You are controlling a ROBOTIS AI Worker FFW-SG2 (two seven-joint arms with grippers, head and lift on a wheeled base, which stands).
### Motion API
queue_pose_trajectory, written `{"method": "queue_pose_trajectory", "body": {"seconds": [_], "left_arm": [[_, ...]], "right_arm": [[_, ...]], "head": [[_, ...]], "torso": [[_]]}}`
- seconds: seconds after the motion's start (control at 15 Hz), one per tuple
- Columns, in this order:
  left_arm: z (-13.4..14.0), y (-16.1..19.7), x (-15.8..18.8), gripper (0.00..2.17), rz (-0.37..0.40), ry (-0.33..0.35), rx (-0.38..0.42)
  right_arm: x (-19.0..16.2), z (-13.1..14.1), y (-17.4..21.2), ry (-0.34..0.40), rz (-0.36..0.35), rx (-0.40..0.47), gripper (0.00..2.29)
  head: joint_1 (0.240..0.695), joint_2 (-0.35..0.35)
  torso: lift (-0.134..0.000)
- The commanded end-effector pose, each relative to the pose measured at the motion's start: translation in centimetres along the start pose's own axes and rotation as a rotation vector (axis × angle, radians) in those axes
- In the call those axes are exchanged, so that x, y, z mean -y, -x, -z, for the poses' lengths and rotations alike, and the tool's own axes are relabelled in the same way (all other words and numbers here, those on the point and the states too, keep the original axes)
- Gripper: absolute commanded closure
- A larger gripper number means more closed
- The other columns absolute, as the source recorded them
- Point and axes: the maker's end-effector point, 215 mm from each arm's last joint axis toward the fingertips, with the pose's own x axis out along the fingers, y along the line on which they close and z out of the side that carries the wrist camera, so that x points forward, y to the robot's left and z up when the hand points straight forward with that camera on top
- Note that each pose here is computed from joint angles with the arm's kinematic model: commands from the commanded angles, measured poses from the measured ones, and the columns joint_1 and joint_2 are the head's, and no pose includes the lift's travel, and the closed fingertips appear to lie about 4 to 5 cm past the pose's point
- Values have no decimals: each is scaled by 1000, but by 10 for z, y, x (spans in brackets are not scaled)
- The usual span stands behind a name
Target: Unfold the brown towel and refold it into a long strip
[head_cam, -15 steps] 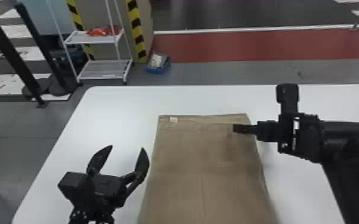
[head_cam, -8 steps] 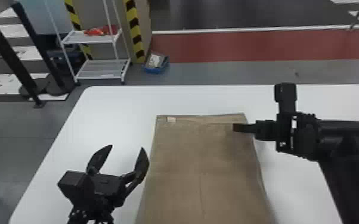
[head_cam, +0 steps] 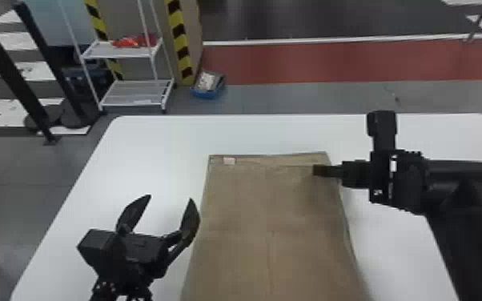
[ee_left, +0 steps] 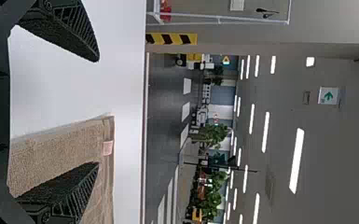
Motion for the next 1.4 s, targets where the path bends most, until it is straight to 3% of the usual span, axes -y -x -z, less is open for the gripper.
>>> {"method": "queue_pose_trajectory", "body": {"seconds": [0.0, 0.33, 1.13, 1.33], "left_arm": [[0, 0, 1, 87, 2, 0, -1], [2, 0, 1, 87, 3, 1, -3], [3, -2, 2, 87, 8, 1, -5], [3, -2, 1, 87, 7, 2, -4]], "right_arm": [[1, 3, 0, -5, 0, -5, 589], [1, 6, 0, -6, 3, -6, 586], [-7, -19, 2, 21, -9, 58, 589], [-9, -17, 1, 25, -12, 53, 1025]], "head": [[695, 91], [695, 89], [695, 94], [695, 94]], "torso": [[-123], [-123], [-123], [-123]]}}
